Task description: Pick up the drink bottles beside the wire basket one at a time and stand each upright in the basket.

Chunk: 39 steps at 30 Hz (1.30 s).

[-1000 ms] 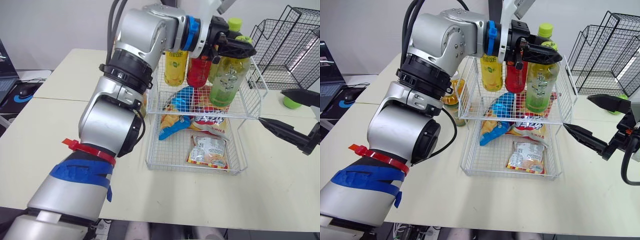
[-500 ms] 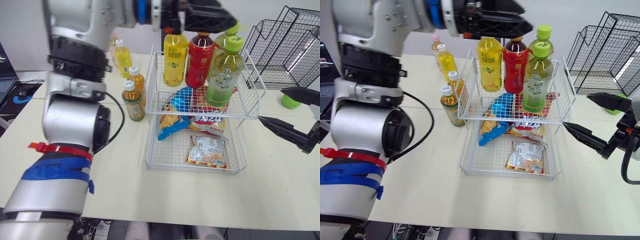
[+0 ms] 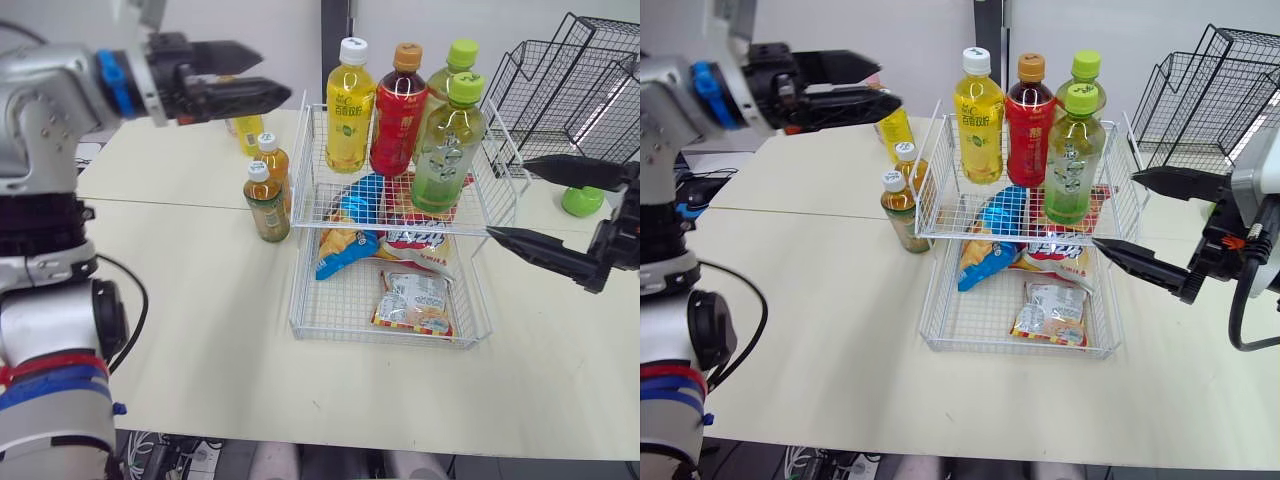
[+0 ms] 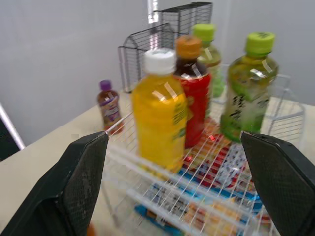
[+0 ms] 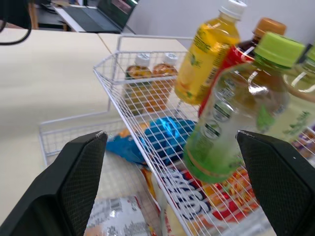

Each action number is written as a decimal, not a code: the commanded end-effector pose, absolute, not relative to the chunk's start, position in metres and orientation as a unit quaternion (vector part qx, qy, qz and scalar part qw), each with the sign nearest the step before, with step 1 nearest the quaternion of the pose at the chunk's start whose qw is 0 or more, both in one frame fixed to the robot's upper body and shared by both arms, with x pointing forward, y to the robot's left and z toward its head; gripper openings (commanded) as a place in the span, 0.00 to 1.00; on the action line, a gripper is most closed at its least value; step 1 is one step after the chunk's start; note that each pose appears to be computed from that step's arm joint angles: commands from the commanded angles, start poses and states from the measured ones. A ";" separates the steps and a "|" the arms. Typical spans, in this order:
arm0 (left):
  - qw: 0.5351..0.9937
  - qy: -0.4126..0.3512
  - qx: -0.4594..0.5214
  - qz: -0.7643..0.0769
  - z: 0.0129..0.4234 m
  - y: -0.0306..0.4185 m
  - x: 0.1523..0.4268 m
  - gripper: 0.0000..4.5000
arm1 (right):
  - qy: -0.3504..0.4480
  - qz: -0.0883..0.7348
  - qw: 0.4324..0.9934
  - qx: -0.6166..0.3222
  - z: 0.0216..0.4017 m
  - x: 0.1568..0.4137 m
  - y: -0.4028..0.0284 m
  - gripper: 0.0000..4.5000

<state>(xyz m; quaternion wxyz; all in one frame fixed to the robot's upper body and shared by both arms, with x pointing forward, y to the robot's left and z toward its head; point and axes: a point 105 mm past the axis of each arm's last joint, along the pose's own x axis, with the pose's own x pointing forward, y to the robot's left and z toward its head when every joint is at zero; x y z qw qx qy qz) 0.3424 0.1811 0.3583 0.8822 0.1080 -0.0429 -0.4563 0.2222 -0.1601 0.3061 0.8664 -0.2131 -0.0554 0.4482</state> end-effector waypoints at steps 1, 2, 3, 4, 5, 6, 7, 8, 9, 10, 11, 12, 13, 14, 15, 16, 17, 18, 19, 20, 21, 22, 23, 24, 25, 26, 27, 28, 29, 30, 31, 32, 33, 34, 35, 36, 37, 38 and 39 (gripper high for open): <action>0.900 -0.066 0.130 -0.411 0.358 0.210 0.332 0.99 | -0.078 0.465 0.855 -0.217 0.314 0.220 -0.150 1.00; 0.905 -0.055 0.116 -0.405 0.351 0.218 0.331 0.99 | -0.080 0.467 0.853 -0.216 0.313 0.221 -0.147 1.00; 0.909 -0.047 0.110 -0.400 0.345 0.223 0.330 0.99 | -0.080 0.469 0.853 -0.216 0.313 0.221 -0.146 1.00; 0.911 -0.042 0.113 -0.395 0.336 0.230 0.329 0.99 | -0.081 0.470 0.852 -0.218 0.312 0.221 -0.144 1.00; 0.916 -0.037 0.110 -0.384 0.327 0.236 0.329 0.99 | -0.083 0.471 0.850 -0.220 0.311 0.221 -0.142 1.00; 0.919 -0.035 0.109 -0.376 0.320 0.240 0.329 0.99 | -0.085 0.472 0.849 -0.222 0.310 0.221 -0.140 1.00; 0.922 -0.030 0.105 -0.371 0.311 0.243 0.329 0.99 | -0.087 0.473 0.848 -0.222 0.309 0.221 -0.137 1.00; 0.925 -0.025 0.095 -0.367 0.301 0.245 0.329 0.99 | -0.089 0.478 0.846 -0.221 0.307 0.220 -0.134 1.00; 0.927 -0.022 0.088 -0.365 0.292 0.244 0.330 0.99 | -0.091 0.480 0.845 -0.219 0.305 0.219 -0.131 1.00; 0.928 -0.021 0.083 -0.362 0.286 0.243 0.330 0.99 | -0.092 0.481 0.844 -0.218 0.304 0.219 -0.129 1.00; 0.929 -0.020 0.076 -0.361 0.282 0.241 0.331 0.99 | -0.092 0.482 0.844 -0.217 0.303 0.219 -0.128 1.00; 0.932 -0.021 0.073 -0.355 0.279 0.239 0.333 0.99 | -0.092 0.484 0.844 -0.213 0.302 0.218 -0.126 1.00; 0.936 -0.026 0.065 -0.345 0.275 0.233 0.337 0.99 | -0.091 0.488 0.843 -0.207 0.300 0.217 -0.122 1.00; 0.939 -0.030 0.060 -0.337 0.273 0.228 0.340 0.99 | -0.090 0.491 0.842 -0.203 0.299 0.216 -0.120 1.00; 0.941 -0.032 0.057 -0.331 0.272 0.224 0.342 0.99 | -0.089 0.492 0.843 -0.201 0.298 0.216 -0.118 1.00; 0.942 -0.035 0.053 -0.329 0.271 0.220 0.343 0.99 | -0.089 0.489 0.844 -0.202 0.297 0.216 -0.118 1.00; 0.945 -0.039 0.052 -0.322 0.270 0.216 0.345 0.99 | -0.089 0.485 0.846 -0.203 0.297 0.216 -0.119 1.00; 0.947 -0.047 0.042 -0.314 0.270 0.210 0.348 0.99 | -0.087 0.482 0.848 -0.204 0.297 0.216 -0.121 1.00; 0.950 -0.050 0.039 -0.304 0.269 0.203 0.351 0.99 | -0.085 0.480 0.849 -0.204 0.297 0.216 -0.122 1.00; 0.953 -0.051 0.037 -0.295 0.267 0.199 0.354 0.99 | -0.084 0.480 0.849 -0.203 0.297 0.216 -0.122 1.00; 0.956 -0.053 0.031 -0.287 0.267 0.194 0.358 0.99 | -0.083 0.481 0.850 -0.199 0.298 0.216 -0.123 1.00; 0.958 -0.054 0.027 -0.281 0.267 0.192 0.360 0.99 | -0.083 0.482 0.850 -0.196 0.298 0.216 -0.123 1.00; 0.962 -0.048 0.021 -0.268 0.265 0.190 0.364 0.99 | -0.082 0.482 0.850 -0.195 0.299 0.216 -0.123 1.00; 0.965 -0.044 0.017 -0.259 0.263 0.186 0.369 0.99 | -0.081 0.483 0.850 -0.195 0.298 0.216 -0.123 1.00; 0.968 -0.041 0.013 -0.248 0.262 0.184 0.373 0.99 | -0.080 0.483 0.850 -0.195 0.299 0.217 -0.123 1.00; 0.970 -0.039 0.012 -0.238 0.261 0.181 0.377 0.99 | -0.080 0.483 0.850 -0.196 0.299 0.217 -0.123 1.00; 0.973 -0.040 0.011 -0.229 0.261 0.180 0.381 0.99 | -0.079 0.483 0.850 -0.196 0.300 0.217 -0.123 1.00; 0.975 -0.037 0.009 -0.218 0.259 0.178 0.384 0.99 | -0.080 0.483 0.849 -0.196 0.300 0.217 -0.123 1.00; 0.977 -0.037 0.010 -0.210 0.259 0.175 0.387 0.99 | -0.080 0.483 0.849 -0.197 0.300 0.217 -0.123 1.00; 0.978 -0.037 0.009 -0.207 0.258 0.173 0.389 0.99 | -0.080 0.484 0.849 -0.196 0.301 0.217 -0.122 1.00; 0.978 -0.034 0.009 -0.204 0.257 0.171 0.391 0.99 | -0.080 0.484 0.850 -0.195 0.301 0.217 -0.122 1.00; 0.980 -0.032 0.008 -0.197 0.257 0.170 0.393 0.99 | -0.079 0.484 0.850 -0.194 0.301 0.217 -0.122 1.00; 0.981 -0.031 0.007 -0.192 0.256 0.170 0.395 0.99 | -0.079 0.484 0.850 -0.194 0.301 0.217 -0.121 1.00; 0.982 -0.028 0.007 -0.185 0.255 0.171 0.397 0.99 | -0.079 0.484 0.850 -0.193 0.301 0.217 -0.121 1.00; 0.983 -0.027 0.006 -0.183 0.254 0.170 0.398 0.99 | -0.079 0.484 0.850 -0.193 0.301 0.217 -0.121 1.00; 0.982 -0.026 0.005 -0.188 0.253 0.167 0.399 0.99 | -0.079 0.484 0.850 -0.192 0.301 0.217 -0.121 1.00; 0.981 -0.025 0.008 -0.190 0.252 0.165 0.399 0.99 | -0.079 0.484 0.850 -0.192 0.301 0.217 -0.120 1.00; 0.981 -0.025 0.009 -0.192 0.251 0.164 0.400 0.95 | -0.080 0.484 0.850 -0.191 0.301 0.217 -0.120 1.00; 0.981 -0.024 0.010 -0.191 0.251 0.164 0.401 0.90 | -0.080 0.484 0.850 -0.191 0.302 0.217 -0.120 1.00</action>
